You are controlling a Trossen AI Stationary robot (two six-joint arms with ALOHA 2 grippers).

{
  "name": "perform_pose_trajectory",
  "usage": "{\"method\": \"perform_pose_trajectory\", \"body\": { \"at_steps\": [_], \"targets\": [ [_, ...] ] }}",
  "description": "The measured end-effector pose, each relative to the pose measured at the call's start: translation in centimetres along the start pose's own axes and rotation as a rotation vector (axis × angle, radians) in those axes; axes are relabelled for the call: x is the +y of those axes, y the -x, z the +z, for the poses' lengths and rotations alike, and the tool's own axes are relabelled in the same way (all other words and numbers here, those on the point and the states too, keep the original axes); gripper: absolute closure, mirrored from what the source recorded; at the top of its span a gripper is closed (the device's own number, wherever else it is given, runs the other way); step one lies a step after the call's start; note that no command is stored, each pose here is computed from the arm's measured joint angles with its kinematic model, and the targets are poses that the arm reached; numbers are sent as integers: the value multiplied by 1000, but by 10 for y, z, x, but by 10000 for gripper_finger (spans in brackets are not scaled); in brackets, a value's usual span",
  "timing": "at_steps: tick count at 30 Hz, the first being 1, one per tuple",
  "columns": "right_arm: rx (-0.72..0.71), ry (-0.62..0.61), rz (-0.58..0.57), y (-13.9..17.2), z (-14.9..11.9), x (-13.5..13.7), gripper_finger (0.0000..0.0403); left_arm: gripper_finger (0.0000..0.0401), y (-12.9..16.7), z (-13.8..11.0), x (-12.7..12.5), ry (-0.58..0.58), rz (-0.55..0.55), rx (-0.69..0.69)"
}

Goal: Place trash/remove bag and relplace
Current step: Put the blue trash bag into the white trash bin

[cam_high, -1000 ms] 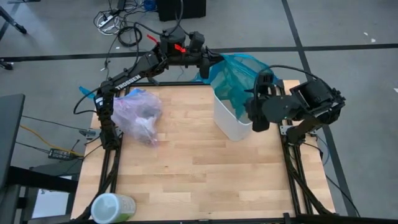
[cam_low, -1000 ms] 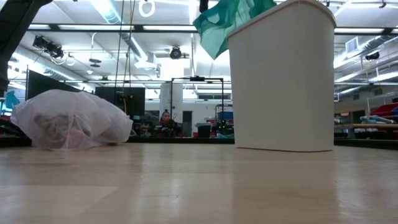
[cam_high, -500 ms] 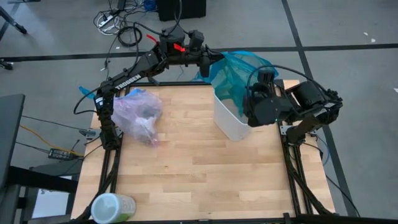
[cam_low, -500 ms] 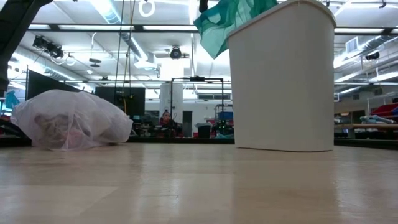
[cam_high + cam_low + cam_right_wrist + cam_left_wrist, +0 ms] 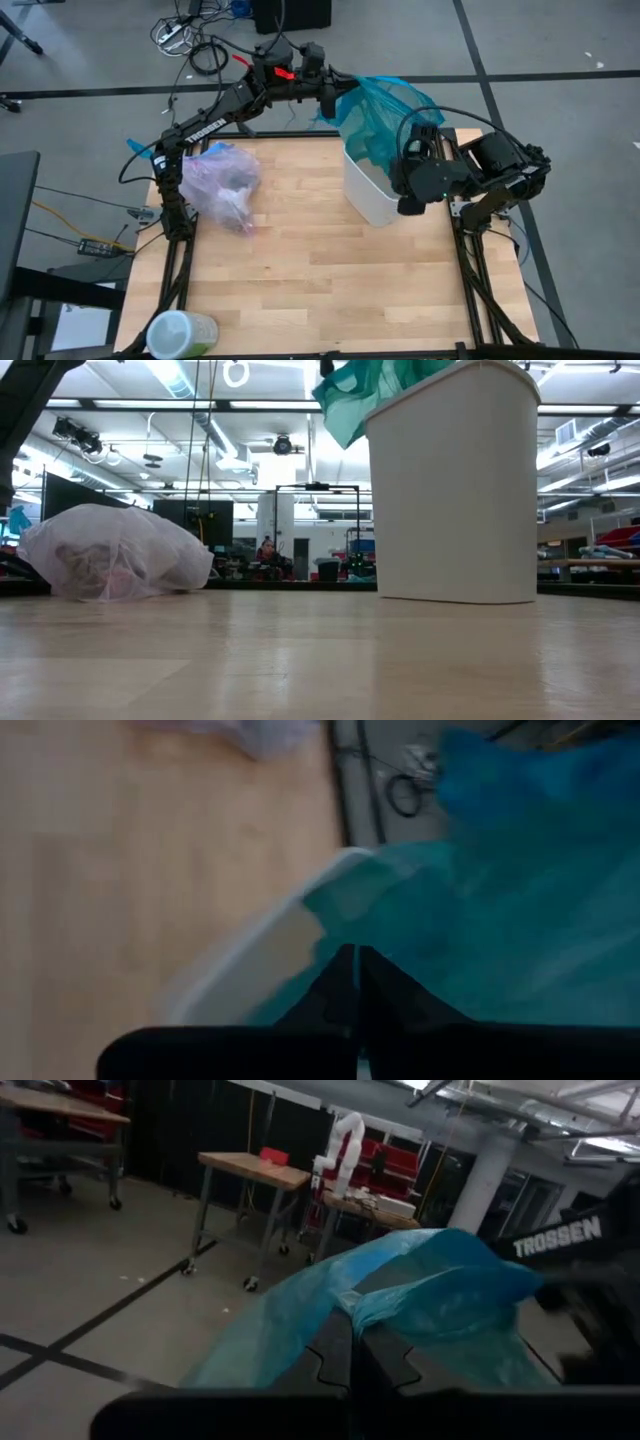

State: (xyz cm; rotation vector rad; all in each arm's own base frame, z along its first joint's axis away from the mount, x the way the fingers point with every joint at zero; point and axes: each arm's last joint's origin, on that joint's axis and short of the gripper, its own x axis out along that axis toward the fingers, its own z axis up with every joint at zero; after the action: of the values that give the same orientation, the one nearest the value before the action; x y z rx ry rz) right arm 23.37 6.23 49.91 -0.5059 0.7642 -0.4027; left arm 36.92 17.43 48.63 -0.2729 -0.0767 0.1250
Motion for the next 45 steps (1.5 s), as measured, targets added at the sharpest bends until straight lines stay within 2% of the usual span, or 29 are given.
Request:
{"method": "perform_pose_trajectory", "body": {
  "at_steps": [2, 6, 10, 16, 21, 25, 30, 34, 36, 38, 40, 42, 45],
  "targets": [
    [-7, -23, 67, 3, 0, 9, 403, 393, 1, 2, 4, 6, 10, -13],
    [2, -27, 296, 9, -1, 37, 403, 393, 5, 5, 14, 21, 37, -19],
    [87, -121, 492, 12, -6, 71, 403, 393, 7, 7, 21, 21, 54, -25],
    [229, -136, 555, 22, -26, 120, 403, 393, 11, 10, 30, 20, 84, -35],
    [235, -161, 516, 30, -32, 131, 402, 393, 13, 11, 34, 21, 99, -36],
    [158, -263, 514, 40, -21, 110, 396, 393, 13, 11, 34, 18, 97, -33],
    [-96, -388, 417, 68, -4, 53, 377, 393, 12, 9, 32, 20, 94, -27],
    [-354, -510, 255, 88, -10, 7, 369, 394, 9, 8, 25, 22, 71, -22],
    [-448, -589, 176, 99, -18, -21, 378, 394, 6, 6, 17, 20, 33, -16],
    [-516, -668, 91, 111, -28, -46, 395, 394, 3, 4, 8, -26, -6, -15],
    [-553, -680, 30, 119, -36, -64, 398, 394, -1, 4, -3, -139, -19, -44],
    [-577, -693, 19, 124, -42, -74, 399, 397, -3, 9, -13, -240, -11, -125],
    [-583, -692, 16, 125, -45, -79, 401, 398, 3, 30, -23, -273, -35, -293]
  ]
}}
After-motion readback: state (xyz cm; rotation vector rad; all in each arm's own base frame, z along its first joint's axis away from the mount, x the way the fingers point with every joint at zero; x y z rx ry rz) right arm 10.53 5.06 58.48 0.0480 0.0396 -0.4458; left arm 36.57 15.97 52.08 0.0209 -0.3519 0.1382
